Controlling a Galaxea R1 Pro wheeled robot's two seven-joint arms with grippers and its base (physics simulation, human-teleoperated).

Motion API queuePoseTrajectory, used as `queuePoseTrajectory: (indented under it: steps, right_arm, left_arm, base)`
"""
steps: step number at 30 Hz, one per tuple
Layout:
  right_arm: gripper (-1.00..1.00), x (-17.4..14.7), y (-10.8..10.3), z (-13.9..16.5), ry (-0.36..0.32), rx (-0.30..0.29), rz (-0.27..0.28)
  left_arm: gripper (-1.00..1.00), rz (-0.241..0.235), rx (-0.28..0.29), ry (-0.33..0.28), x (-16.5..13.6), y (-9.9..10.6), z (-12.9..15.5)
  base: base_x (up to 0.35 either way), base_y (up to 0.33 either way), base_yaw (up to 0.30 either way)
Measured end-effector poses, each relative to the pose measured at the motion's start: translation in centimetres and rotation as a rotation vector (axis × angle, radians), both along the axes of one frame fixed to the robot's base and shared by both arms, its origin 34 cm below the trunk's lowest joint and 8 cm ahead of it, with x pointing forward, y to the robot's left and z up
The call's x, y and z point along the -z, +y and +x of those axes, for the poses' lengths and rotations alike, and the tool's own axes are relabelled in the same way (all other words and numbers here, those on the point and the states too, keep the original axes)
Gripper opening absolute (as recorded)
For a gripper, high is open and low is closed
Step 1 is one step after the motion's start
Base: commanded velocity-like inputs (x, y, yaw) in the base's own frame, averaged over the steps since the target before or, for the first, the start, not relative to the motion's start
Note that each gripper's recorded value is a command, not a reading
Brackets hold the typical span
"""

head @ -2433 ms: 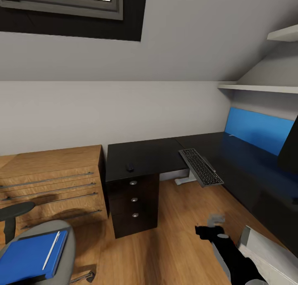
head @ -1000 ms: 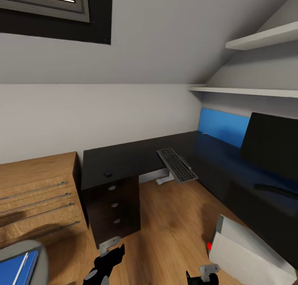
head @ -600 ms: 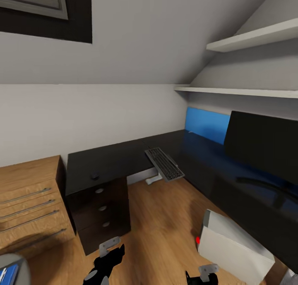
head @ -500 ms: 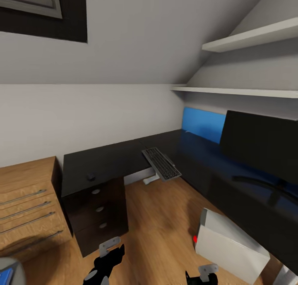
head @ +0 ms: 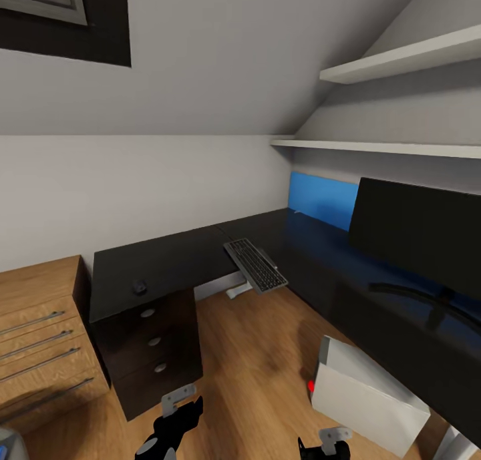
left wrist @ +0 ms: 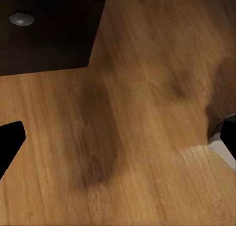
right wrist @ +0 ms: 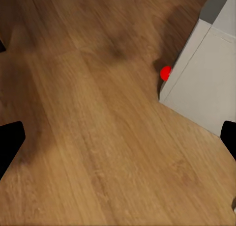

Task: In the bedroom, organize the workspace by keeping the computer under the desk, ensuring the monitor is on the desk, placing the keyboard on the desk next to the monitor, placing the mouse on the desk next to the keyboard, moving the folder from the swivel chair onto the desk next to the mouse, stacking the notebook on top of the folder with the pen on top of the notebook, and positioning the swivel chair next to the desk.

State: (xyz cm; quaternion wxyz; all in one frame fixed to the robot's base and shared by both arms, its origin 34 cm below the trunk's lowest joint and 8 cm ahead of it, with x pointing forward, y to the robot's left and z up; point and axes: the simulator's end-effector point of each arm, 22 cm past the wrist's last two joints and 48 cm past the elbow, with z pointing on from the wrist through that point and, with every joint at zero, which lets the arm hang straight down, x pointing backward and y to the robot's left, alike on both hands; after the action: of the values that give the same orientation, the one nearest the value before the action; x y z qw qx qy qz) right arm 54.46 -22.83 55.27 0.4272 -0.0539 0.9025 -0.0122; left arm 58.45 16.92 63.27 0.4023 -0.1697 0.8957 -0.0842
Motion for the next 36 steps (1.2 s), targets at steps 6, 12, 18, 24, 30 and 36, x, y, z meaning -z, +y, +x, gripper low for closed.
queuePoseTrajectory:
  steps: [6, 12, 18, 24, 30, 36]
  right_arm:
    - [1.00, 0.0, 0.1, 0.0, 0.001, -0.001, 0.001]
    - [1.00, 0.2, 0.5, -0.3, 0.005, -0.004, 0.006]
    - [1.00, 0.2, 0.9, -0.5, 0.007, -0.006, 0.012]
    - [1.00, 0.3, 0.9, -0.5, 0.008, -0.004, 0.012]
    - [1.00, 0.3, 0.7, -0.5, 0.008, -0.002, 0.010]
    - [1.00, 0.3, 0.6, -0.5, 0.008, -0.002, 0.009]
  left_arm:
    - [1.00, -0.001, 0.002, -0.001, 0.0, -0.1, 0.0]
    - [1.00, -0.001, 0.002, -0.013, -0.4, -0.3, 0.3]
    - [1.00, -0.049, -0.029, -0.069, -4.0, -0.1, 3.4]
    - [1.00, -0.280, -0.109, -0.001, -5.1, -2.1, 5.1]
    - [1.00, -0.536, -0.229, 0.059, -6.0, -3.7, 6.3]
    - [1.00, -0.677, -0.277, 0.079, -6.7, -4.9, 6.6]
  base:
    - [0.006, 0.000, -0.001]
    - [0.001, 0.000, 0.000]
    - [0.000, 0.000, 0.000]
    - [0.000, 0.000, 0.000]
    - [0.000, 0.000, 0.000]
    - [0.000, 0.000, 0.000]
